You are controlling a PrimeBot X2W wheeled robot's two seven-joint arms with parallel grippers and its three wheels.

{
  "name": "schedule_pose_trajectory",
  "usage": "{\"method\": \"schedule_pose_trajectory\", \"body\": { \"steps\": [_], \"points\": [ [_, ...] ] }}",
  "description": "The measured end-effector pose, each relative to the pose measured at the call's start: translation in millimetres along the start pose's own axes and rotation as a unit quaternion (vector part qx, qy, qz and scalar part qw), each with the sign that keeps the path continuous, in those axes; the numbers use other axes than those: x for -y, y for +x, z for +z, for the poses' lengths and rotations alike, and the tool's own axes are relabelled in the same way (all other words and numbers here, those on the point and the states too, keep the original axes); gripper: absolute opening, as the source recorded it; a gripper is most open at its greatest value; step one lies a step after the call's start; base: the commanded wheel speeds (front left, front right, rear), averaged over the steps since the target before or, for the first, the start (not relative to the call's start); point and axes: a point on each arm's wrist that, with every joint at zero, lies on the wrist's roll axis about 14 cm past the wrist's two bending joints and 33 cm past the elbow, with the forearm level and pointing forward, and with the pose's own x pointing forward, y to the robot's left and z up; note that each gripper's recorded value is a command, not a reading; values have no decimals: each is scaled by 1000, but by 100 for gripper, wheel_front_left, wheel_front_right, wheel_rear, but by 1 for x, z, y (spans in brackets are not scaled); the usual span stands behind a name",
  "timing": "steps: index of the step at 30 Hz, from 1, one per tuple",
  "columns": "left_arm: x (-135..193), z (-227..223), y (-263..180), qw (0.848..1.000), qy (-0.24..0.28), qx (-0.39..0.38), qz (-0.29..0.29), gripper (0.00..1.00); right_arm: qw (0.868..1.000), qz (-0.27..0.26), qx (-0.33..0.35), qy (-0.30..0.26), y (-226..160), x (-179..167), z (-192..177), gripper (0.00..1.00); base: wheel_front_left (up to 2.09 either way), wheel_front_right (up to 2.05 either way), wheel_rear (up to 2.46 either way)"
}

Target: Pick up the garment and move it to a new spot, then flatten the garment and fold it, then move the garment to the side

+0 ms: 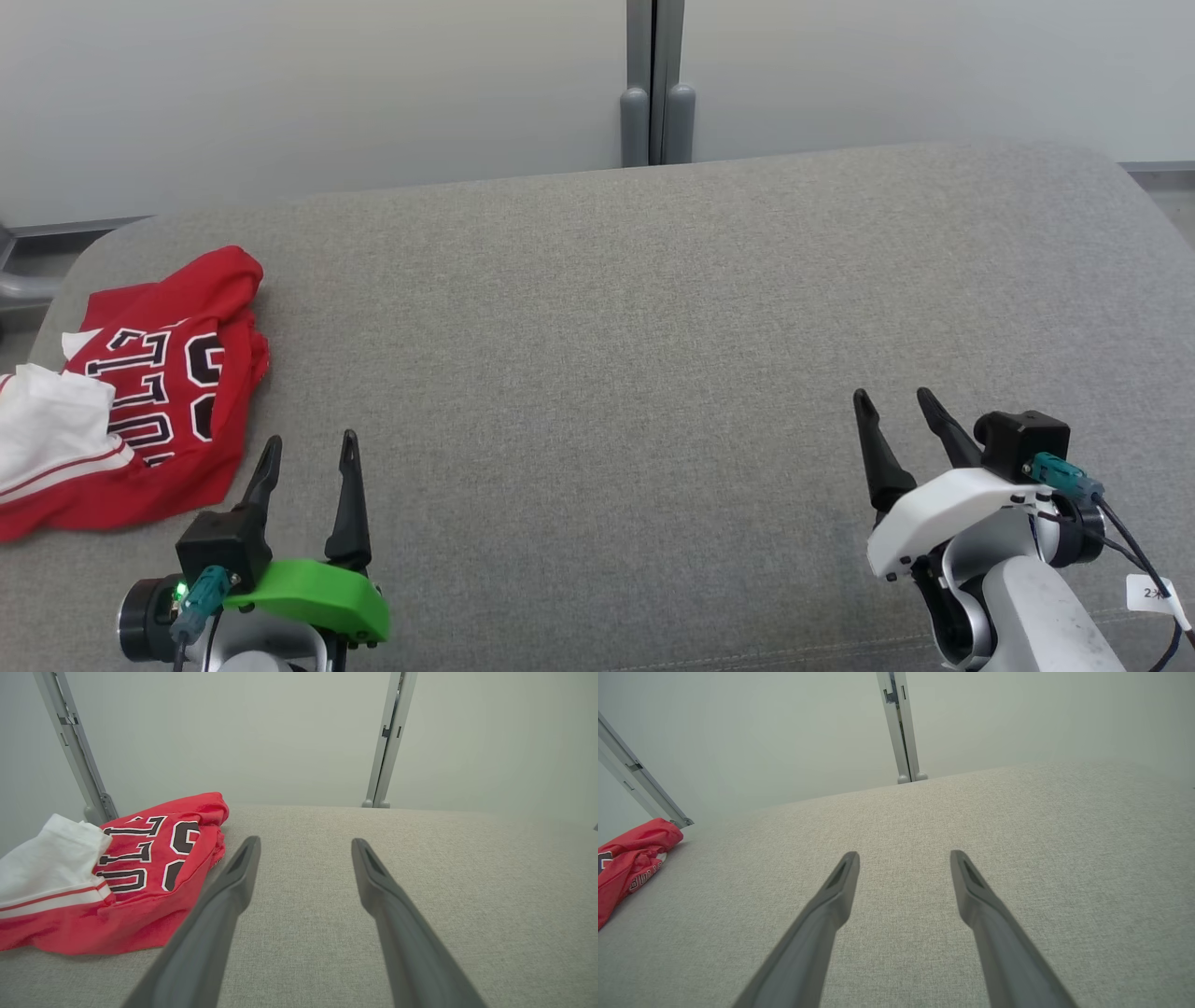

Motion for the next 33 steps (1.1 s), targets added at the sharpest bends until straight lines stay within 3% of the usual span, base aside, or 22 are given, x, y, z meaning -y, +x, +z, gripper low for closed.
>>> {"method": "schedule_pose_trajectory", "body": {
  "steps": [12,33],
  "points": [
    [-5,2,-3,1000,23,5,7,100,1000,11,16,-13,-1,-7,6,100,0,0,0],
    [-11,9,-7,996,93,11,10,100,995,36,38,-84,-4,-20,12,100,0,0,0]
  ]
}}
